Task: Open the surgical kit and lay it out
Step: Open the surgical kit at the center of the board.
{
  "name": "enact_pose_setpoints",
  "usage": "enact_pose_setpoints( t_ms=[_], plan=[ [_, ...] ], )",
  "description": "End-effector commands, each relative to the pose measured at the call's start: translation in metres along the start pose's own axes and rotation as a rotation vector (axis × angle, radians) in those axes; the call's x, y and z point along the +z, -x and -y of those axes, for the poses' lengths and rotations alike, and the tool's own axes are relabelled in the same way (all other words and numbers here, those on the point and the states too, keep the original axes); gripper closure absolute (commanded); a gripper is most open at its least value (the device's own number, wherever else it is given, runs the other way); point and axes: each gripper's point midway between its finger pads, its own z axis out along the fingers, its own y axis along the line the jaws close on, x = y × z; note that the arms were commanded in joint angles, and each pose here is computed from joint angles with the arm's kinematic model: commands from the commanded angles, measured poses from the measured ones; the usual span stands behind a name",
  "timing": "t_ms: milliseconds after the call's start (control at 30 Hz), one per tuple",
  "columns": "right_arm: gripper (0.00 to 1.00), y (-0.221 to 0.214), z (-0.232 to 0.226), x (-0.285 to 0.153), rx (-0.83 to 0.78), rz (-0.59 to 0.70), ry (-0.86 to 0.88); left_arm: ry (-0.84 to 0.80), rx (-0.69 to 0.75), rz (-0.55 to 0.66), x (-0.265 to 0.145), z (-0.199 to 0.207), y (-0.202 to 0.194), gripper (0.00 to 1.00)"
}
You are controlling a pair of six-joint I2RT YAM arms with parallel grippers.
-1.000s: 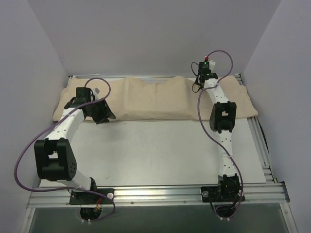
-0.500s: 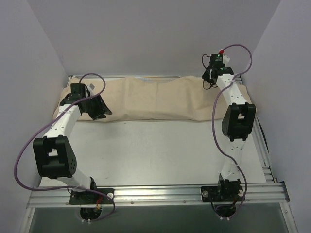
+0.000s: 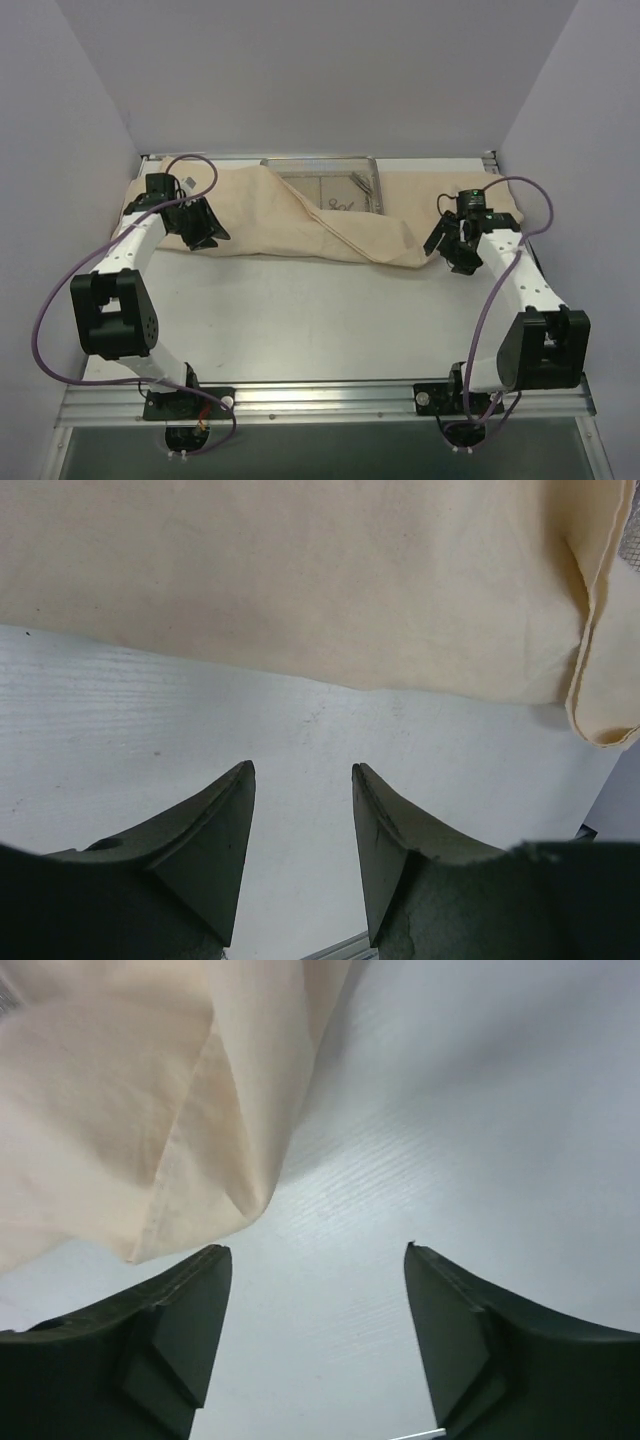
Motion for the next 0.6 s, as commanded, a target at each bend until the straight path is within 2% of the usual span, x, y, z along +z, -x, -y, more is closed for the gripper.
enact_pose_setpoints(
  t_ms=[0, 33, 67, 167, 267, 333, 433, 467, 500, 567],
  plan=[
    [0.27, 0.051, 0.006, -0.023, 0.026, 0.141, 0.030, -0.023, 0.034, 0.021, -0.006, 0.006, 0.011, 0.47],
    [0.26, 0.076, 0.001, -0.031, 0.035, 0.183, 0.043, -0.023, 0.038, 0.021, -0.005, 0.007, 0.011, 0.48],
    [0.25, 0.083, 0.001, -0.014, 0.015, 0.149, 0.011, -0.023, 0.040, 0.021, -0.005, 0.007, 0.013, 0.48],
    [0.24, 0.119, -0.011, 0.004, -0.001, 0.169, -0.032, -0.015, 0.045, 0.017, -0.005, 0.006, 0.013, 0.47],
    [0.29, 0.149, -0.030, 0.028, -0.015, 0.169, -0.032, -0.008, 0.050, 0.020, -0.005, 0.005, 0.014, 0.48],
    [0.29, 0.160, -0.043, 0.037, -0.070, 0.174, -0.022, -0.002, 0.049, 0.024, -0.007, 0.005, 0.015, 0.47],
    [0.26, 0.186, -0.070, 0.046, -0.182, 0.248, -0.050, -0.004, 0.053, 0.036, -0.007, 0.005, 0.016, 0.47],
    [0.24, 0.180, -0.085, 0.060, -0.224, 0.231, -0.056, -0.002, 0.050, 0.033, -0.005, 0.003, 0.016, 0.48],
    [0.23, 0.193, -0.094, 0.052, -0.231, 0.264, -0.053, -0.002, 0.048, 0.033, -0.005, 0.003, 0.016, 0.48],
    [0.22, 0.197, -0.096, 0.064, -0.245, 0.270, -0.097, -0.015, 0.047, 0.031, -0.003, 0.005, 0.016, 0.48]
  ],
)
